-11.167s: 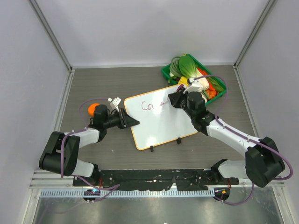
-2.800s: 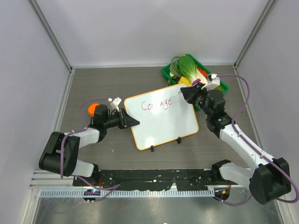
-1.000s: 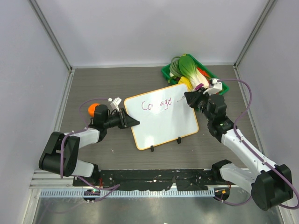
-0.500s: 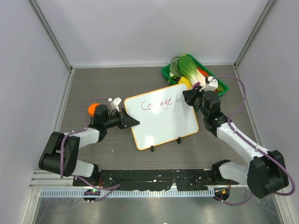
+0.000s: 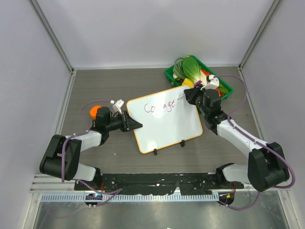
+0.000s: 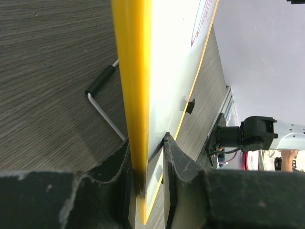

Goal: Write a sentence on the whiteboard

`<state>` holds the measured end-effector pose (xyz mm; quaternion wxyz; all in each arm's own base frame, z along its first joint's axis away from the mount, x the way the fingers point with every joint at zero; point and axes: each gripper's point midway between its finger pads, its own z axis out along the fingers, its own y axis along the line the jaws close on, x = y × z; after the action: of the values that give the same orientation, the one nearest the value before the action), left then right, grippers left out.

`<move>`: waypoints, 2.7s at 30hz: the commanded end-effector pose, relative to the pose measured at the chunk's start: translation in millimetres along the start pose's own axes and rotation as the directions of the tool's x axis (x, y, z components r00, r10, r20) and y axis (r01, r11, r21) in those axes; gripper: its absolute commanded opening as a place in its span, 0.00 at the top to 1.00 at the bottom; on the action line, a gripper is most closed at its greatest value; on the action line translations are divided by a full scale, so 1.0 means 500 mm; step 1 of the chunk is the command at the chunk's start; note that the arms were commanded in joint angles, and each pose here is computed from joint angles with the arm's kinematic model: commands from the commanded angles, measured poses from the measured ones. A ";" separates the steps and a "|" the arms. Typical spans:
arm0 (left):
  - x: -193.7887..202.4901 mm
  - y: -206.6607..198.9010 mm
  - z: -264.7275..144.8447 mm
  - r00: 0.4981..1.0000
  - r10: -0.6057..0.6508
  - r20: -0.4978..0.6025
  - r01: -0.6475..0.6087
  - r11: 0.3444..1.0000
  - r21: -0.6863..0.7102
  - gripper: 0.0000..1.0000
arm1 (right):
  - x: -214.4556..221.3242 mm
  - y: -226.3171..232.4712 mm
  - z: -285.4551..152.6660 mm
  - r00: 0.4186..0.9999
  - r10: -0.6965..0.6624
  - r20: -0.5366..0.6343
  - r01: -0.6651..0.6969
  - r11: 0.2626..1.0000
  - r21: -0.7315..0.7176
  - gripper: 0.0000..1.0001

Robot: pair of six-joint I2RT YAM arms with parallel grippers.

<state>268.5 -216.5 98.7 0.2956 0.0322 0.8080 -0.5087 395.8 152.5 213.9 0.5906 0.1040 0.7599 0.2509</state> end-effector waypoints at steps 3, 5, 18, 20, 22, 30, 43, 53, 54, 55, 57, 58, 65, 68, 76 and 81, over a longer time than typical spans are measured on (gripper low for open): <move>0.032 0.102 -0.004 1.000 0.022 -0.019 -0.026 0.976 -0.217 1.00 | -0.045 0.004 0.006 0.997 -0.007 0.079 0.006 1.000 0.015 0.99; 0.033 0.102 -0.005 1.000 0.024 -0.019 -0.027 0.976 -0.218 1.00 | -0.047 -0.002 0.003 0.996 -0.009 0.085 0.007 0.999 0.031 0.99; 0.033 0.103 -0.004 1.000 0.021 -0.019 -0.025 0.975 -0.219 1.00 | -0.047 -0.045 -0.006 0.995 -0.030 0.092 0.017 0.990 0.141 0.99; 0.032 0.104 -0.004 1.000 0.023 -0.018 -0.026 0.975 -0.221 1.00 | -0.055 -0.036 -0.010 0.994 -0.020 0.103 0.007 0.992 0.124 0.99; 0.032 0.104 -0.004 1.000 0.023 -0.018 -0.026 0.975 -0.221 1.00 | -0.067 -0.027 -0.015 0.993 -0.018 0.116 0.006 0.994 0.107 0.99; 0.033 0.105 -0.002 1.000 0.019 -0.022 -0.024 0.975 -0.221 1.00 | -0.112 0.024 -0.021 0.987 0.017 0.158 -0.020 1.000 0.021 0.99; 0.031 0.105 -0.003 1.000 0.022 -0.019 -0.026 0.974 -0.224 1.00 | -0.080 0.018 0.012 0.993 0.033 0.109 -0.036 0.999 0.025 0.99; 0.033 0.106 -0.003 1.000 0.022 -0.021 -0.026 0.974 -0.225 1.00 | -0.032 -0.013 -0.007 0.999 0.010 0.051 -0.013 0.998 0.058 0.99; 0.033 0.105 -0.003 1.000 0.022 -0.022 -0.027 0.974 -0.224 1.00 | -0.025 -0.015 -0.009 0.999 0.009 0.044 -0.012 0.998 0.058 0.99; 0.033 0.105 -0.003 1.000 0.022 -0.022 -0.027 0.974 -0.224 1.00 | -0.023 -0.017 -0.011 0.999 0.009 0.039 -0.011 0.998 0.059 0.99; 0.032 0.106 -0.003 1.000 0.022 -0.021 -0.026 0.974 -0.225 1.00 | -0.015 -0.021 -0.016 1.000 0.003 0.029 -0.005 0.998 0.060 0.99; 0.032 0.105 -0.003 1.000 0.023 -0.020 -0.027 0.974 -0.225 1.00 | -0.008 -0.022 -0.019 1.000 -0.001 0.022 -0.001 0.998 0.061 0.99; 0.034 0.106 -0.002 0.999 0.023 -0.022 -0.028 0.974 -0.226 1.00 | 0.016 -0.040 -0.039 1.000 -0.006 -0.006 0.006 0.997 0.075 0.99; 0.033 0.105 -0.003 1.000 0.024 -0.020 -0.028 0.974 -0.227 1.00 | 0.018 -0.042 -0.043 1.000 -0.007 -0.008 0.007 0.997 0.080 0.99; 0.032 0.104 -0.002 0.999 0.028 -0.020 -0.031 0.973 -0.227 1.00 | -0.010 -0.041 -0.036 1.000 -0.010 0.027 0.007 0.995 0.103 0.99; 0.032 0.105 -0.003 0.999 0.026 -0.020 -0.030 0.973 -0.228 1.00 | -0.043 -0.027 -0.031 0.998 -0.008 0.068 0.001 0.995 0.097 0.99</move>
<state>268.7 -217.2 99.0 0.2955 0.0338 0.8084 -0.5080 380.0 134.5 201.8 0.5841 0.1311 0.7696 0.2223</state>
